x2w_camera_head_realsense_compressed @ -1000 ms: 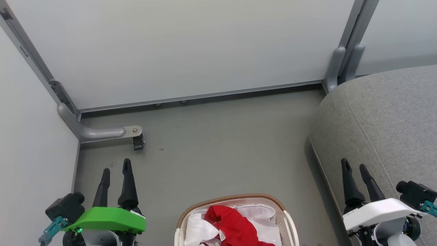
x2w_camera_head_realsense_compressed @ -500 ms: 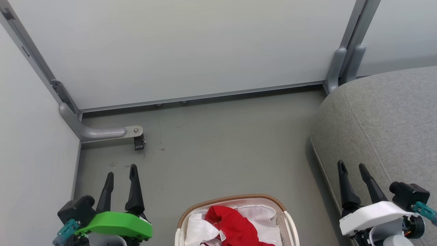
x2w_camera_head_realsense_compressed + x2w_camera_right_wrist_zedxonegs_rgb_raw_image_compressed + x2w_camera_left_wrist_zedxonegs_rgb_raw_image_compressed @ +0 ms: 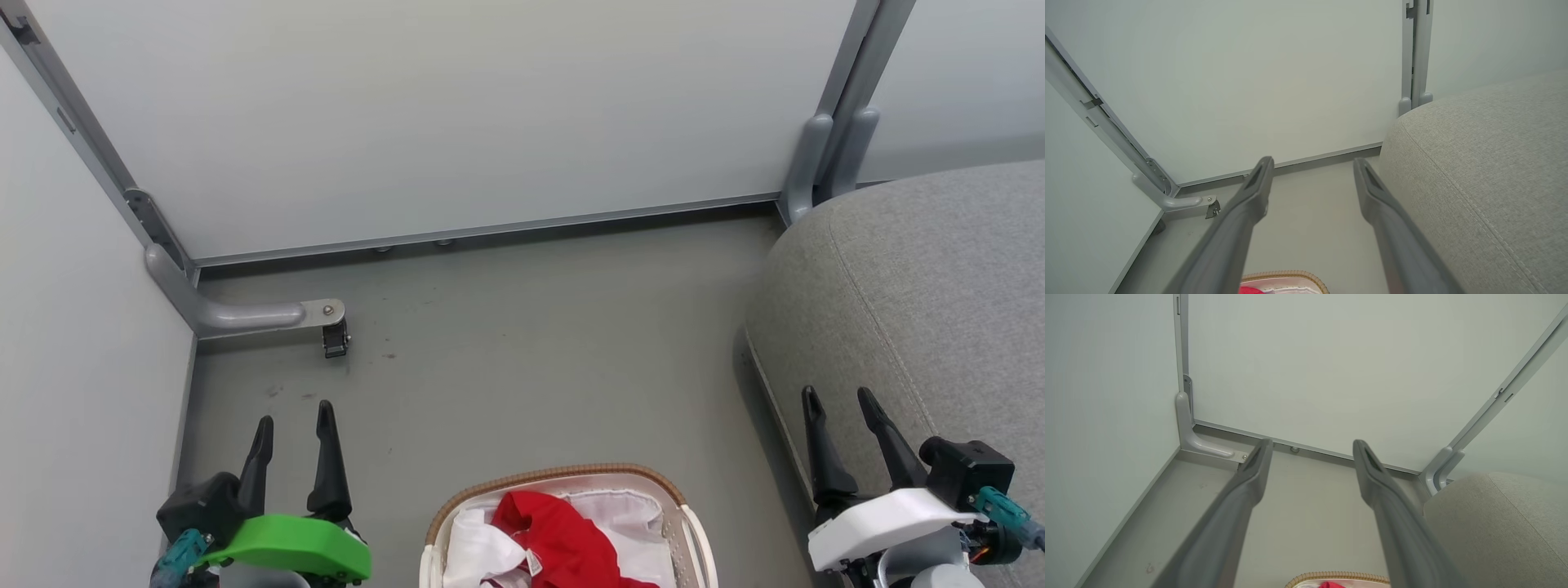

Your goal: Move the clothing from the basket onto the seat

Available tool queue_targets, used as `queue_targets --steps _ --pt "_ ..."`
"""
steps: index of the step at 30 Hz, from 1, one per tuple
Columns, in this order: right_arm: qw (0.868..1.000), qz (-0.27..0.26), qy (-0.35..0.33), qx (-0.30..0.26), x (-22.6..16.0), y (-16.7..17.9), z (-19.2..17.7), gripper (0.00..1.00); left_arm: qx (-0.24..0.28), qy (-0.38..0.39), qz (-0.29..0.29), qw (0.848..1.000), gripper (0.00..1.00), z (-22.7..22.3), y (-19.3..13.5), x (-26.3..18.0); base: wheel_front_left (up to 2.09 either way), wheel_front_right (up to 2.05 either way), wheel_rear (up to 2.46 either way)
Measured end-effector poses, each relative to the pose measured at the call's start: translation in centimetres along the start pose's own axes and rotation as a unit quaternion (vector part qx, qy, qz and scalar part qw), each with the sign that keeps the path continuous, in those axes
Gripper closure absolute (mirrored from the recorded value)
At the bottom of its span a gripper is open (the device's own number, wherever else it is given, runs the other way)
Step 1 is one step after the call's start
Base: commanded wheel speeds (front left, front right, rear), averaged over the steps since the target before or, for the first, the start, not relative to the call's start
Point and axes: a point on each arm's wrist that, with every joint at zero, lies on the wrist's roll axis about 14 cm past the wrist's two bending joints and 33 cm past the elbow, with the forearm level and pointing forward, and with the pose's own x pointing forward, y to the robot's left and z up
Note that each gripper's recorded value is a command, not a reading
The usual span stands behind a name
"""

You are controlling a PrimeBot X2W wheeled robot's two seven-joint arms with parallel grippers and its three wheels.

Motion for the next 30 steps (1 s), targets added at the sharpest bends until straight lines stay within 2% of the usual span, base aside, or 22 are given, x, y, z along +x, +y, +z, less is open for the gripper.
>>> queue_targets --steps 30 --pt "0.994 0.033 -0.013 -0.099 0.0 1.2 0.2 0.00 0.086 0.000 -0.019 0.996 0.00 -1.1 -0.8 -0.4 0.00 0.00 0.00"
